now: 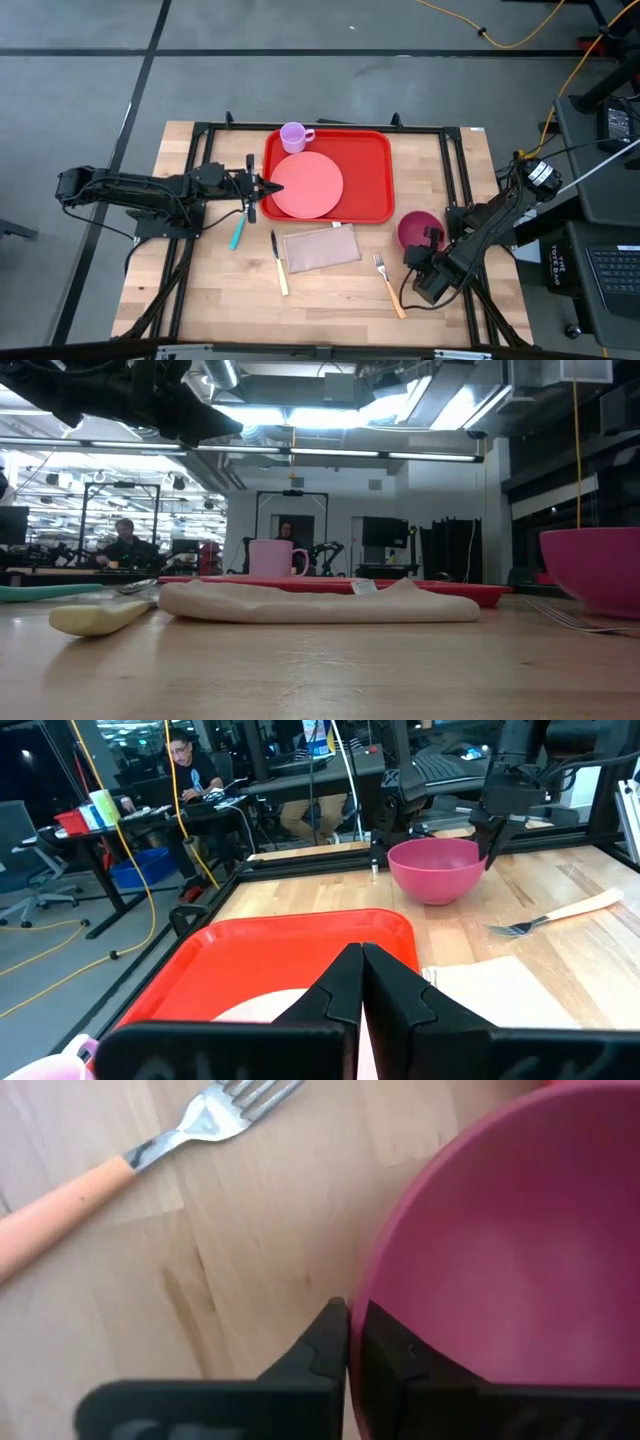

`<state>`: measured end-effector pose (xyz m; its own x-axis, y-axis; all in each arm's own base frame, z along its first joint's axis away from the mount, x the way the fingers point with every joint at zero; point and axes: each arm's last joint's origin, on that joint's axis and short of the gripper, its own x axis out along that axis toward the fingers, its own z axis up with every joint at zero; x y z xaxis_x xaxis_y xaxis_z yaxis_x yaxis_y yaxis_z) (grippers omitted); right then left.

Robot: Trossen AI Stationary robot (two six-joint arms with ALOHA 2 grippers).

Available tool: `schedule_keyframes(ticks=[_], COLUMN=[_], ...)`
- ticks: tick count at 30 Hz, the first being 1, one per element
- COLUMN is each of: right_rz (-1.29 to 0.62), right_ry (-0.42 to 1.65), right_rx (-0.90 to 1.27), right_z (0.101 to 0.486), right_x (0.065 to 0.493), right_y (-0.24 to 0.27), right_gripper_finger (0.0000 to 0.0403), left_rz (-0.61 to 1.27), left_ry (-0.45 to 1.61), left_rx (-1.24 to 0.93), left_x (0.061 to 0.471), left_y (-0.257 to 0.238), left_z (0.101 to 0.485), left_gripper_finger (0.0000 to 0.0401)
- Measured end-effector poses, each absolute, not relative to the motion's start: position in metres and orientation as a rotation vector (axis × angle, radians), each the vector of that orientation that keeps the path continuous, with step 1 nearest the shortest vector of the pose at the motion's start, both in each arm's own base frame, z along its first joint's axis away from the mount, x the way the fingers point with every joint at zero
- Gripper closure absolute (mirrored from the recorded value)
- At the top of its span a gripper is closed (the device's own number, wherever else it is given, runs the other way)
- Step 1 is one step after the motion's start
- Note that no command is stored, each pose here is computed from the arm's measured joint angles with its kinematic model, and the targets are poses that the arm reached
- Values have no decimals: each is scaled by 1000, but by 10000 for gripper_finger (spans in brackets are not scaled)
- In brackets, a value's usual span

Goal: Set up tray
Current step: Put the dark pink bowl on top of the pink plate

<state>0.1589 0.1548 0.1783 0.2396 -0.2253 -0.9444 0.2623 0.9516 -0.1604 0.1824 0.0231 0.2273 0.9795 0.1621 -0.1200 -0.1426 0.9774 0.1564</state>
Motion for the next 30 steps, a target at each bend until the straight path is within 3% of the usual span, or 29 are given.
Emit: schedule_keyframes(ticks=[8, 16, 30], right_rz=[-310, -180, -113], right_ry=[1281, 1224, 1021], right_rx=[24, 0, -43], right_z=[184, 214, 261], right_x=[162, 170, 180], right_y=[157, 161, 107], right_gripper_finger=[391, 391, 391], left_rz=[154, 154, 151], left_ry=[134, 133, 136], left_rx=[148, 148, 191], left_x=[182, 182, 182], left_y=[23, 23, 23], left_z=[227, 227, 227], left_gripper_finger=[399, 394, 393])
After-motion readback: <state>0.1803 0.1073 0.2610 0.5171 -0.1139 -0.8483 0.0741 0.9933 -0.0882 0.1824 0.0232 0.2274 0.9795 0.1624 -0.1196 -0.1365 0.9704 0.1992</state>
